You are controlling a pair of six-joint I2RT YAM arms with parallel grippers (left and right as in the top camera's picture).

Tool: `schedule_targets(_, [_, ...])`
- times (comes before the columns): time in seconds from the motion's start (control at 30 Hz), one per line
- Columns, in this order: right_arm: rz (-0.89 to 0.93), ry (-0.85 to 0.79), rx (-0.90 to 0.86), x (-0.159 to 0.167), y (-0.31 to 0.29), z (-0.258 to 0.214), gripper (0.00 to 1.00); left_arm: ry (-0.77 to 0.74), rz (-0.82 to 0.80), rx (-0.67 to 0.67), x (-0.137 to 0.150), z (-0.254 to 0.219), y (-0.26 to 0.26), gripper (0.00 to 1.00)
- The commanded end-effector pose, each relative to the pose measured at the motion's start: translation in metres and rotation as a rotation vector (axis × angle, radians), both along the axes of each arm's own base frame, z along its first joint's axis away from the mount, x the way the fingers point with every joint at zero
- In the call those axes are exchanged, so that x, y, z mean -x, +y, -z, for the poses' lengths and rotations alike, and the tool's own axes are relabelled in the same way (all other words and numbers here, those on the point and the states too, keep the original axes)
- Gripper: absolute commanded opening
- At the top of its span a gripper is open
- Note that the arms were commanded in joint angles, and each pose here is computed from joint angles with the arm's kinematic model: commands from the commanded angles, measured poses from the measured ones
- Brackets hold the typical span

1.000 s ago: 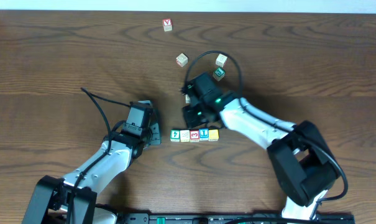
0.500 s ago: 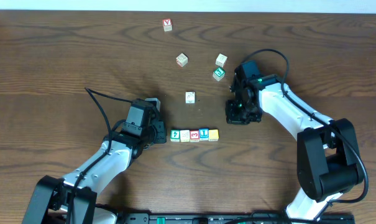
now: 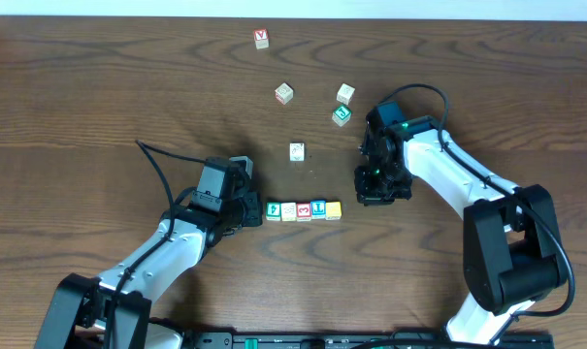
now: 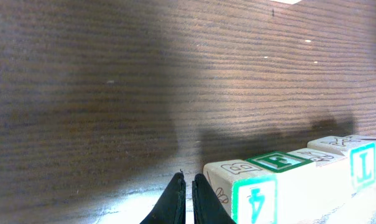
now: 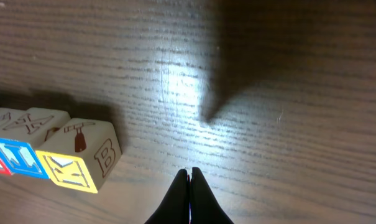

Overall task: Lift 5 blocks
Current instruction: 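Lift the right gripper and retract it right of the row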

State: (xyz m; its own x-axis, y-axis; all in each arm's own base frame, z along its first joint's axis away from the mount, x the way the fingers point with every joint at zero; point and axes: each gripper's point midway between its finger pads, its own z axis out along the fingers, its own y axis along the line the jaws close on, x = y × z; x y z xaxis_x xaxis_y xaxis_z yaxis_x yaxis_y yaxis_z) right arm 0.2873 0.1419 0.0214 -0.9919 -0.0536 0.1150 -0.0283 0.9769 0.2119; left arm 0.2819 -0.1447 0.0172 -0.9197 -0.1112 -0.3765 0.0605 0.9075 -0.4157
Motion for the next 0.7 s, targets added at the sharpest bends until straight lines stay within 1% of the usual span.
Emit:
schedule_targets(0.0, [-0.02,-0.017,-0.03,0.0,0.008,-0.01,0.01,0.042,-0.04,0.02,0.005,0.002,0.001,0.08])
schedule_targets(0.37, [-0.018,0.009,-0.097,0.004,0.019,-0.013,0.01,0.071,-0.024,0.069,0.01,0.001,-0.007,0.07])
schedule_targets(0.67, [-0.018,0.01,-0.099,0.004,0.019,-0.013,0.01,0.084,-0.002,0.101,0.014,-0.001,-0.013,0.07])
